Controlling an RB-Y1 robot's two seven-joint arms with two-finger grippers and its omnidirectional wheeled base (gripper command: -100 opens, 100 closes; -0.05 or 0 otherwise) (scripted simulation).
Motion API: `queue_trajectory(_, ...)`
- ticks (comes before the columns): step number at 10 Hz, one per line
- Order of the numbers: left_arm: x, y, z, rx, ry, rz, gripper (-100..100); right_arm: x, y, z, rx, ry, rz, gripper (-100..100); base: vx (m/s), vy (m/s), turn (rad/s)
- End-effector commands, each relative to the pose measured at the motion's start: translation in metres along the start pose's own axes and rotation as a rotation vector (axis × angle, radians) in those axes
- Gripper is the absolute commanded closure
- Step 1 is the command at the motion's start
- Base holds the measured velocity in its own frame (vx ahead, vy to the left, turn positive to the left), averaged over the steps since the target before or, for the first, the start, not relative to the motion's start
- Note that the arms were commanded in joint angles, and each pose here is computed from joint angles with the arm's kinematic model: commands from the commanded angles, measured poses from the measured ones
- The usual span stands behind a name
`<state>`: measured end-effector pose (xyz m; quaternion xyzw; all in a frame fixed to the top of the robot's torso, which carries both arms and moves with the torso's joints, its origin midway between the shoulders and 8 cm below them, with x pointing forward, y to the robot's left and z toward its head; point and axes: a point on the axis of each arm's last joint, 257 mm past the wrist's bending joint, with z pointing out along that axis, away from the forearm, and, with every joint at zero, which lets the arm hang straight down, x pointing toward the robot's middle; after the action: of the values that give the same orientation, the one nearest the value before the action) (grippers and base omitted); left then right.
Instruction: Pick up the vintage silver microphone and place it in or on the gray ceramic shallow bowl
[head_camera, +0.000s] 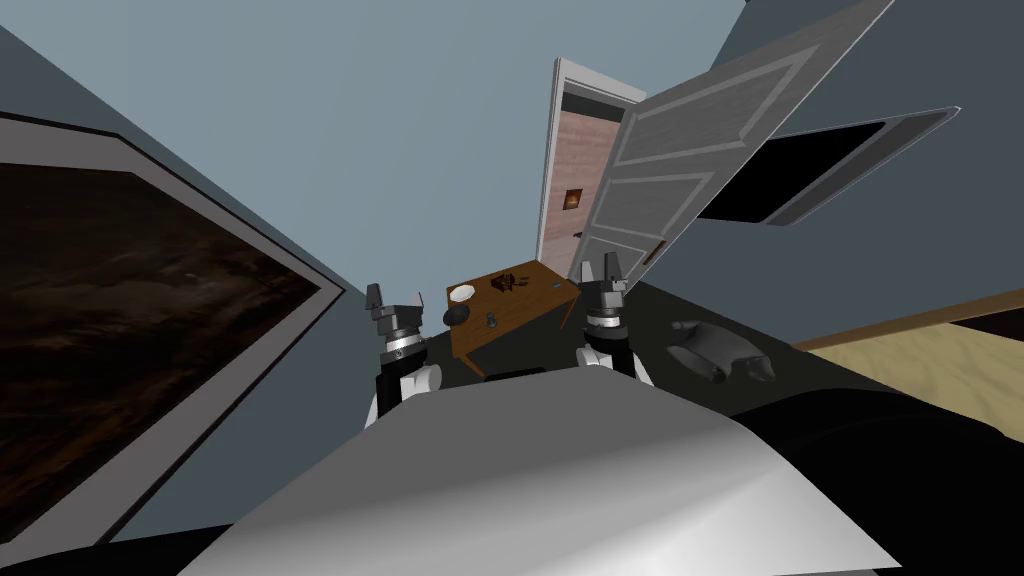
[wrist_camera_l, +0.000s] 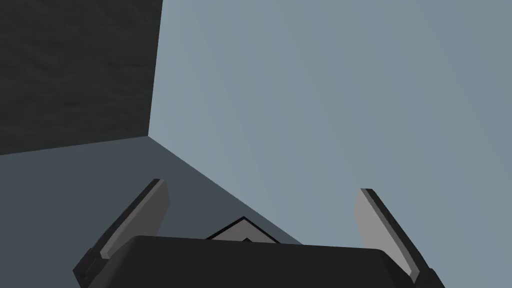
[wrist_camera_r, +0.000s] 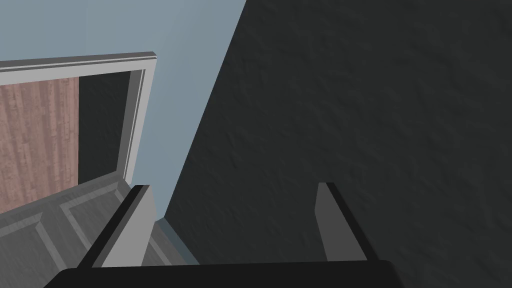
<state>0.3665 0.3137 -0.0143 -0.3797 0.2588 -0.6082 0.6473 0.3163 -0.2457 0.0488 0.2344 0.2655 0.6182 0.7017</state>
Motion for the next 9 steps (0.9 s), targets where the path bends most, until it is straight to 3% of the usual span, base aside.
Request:
queue_trajectory(1,0.001,0.005,0.001,-0.018,0.024,0.013,-100,0.0,0.0,0.0,0.0,0.0,0.0,0,-0.005,-0.004,0.011)
queue_trajectory(5,0.0,0.031,0.0,-0.112,0.071,0.04,-100,0.0,0.0,0.0,0.0,0.0,0.0,0,-0.021,-0.016,0.021)
queue_trajectory(9,-0.007,0.07,-0.006,-0.247,0.079,0.042,-100,0.0,0.0,0.0,0.0,0.0,0.0,0,-0.044,-0.022,0.04)
